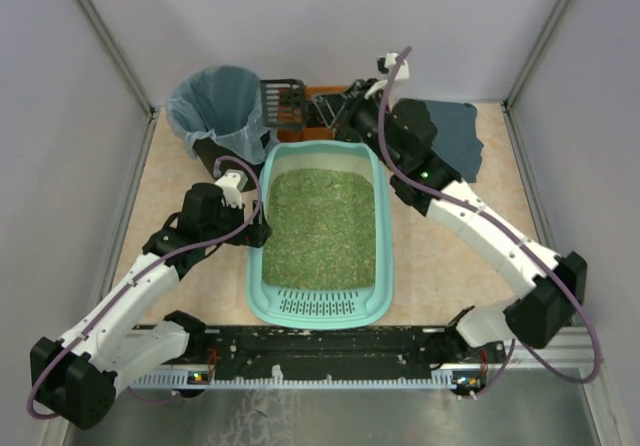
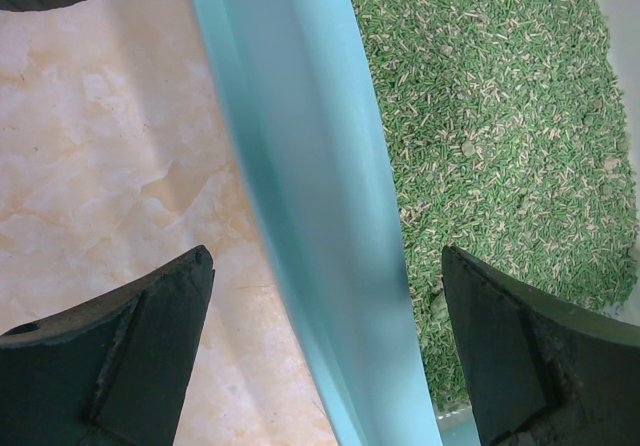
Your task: Clean the litter box
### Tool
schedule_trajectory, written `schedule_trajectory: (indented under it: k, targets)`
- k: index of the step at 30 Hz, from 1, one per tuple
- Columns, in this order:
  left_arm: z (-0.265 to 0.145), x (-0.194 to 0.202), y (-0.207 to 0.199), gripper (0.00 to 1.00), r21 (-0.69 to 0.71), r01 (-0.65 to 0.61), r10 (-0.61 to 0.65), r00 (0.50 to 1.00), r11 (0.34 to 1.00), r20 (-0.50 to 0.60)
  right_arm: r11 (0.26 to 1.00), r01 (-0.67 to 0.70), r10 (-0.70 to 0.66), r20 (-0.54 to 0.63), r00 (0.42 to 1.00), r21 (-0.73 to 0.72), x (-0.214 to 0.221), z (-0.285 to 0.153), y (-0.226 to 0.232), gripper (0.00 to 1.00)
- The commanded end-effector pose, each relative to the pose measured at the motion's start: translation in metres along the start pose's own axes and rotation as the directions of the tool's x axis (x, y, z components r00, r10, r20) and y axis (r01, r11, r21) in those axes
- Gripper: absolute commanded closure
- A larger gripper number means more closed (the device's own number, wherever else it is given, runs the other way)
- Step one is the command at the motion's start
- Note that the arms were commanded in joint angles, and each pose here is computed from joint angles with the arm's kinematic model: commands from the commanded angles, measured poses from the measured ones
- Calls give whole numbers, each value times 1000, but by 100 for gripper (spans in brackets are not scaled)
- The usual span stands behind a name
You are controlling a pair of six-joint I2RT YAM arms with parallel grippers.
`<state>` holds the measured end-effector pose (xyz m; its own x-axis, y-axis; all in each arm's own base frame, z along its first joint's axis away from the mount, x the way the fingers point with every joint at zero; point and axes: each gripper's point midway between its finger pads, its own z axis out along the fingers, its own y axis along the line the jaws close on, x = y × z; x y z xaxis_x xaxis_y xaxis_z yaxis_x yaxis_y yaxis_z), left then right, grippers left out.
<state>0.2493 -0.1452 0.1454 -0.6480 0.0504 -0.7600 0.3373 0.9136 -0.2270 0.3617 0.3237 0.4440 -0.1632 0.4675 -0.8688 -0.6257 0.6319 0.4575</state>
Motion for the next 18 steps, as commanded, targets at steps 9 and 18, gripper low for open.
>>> schedule_trajectory:
  k: [9, 18]
  targets:
    - [-2, -3, -5, 1, 28, -13, 13, 1000, 1000, 9, 959, -61, 63, 3, 998, 278, 28, -107, -64, 100]
    - [0, 0, -6, 1, 33, -14, 14, 1000, 999, -3, 851, -69, 175, -158, 972, 520, 85, -128, -108, 100]
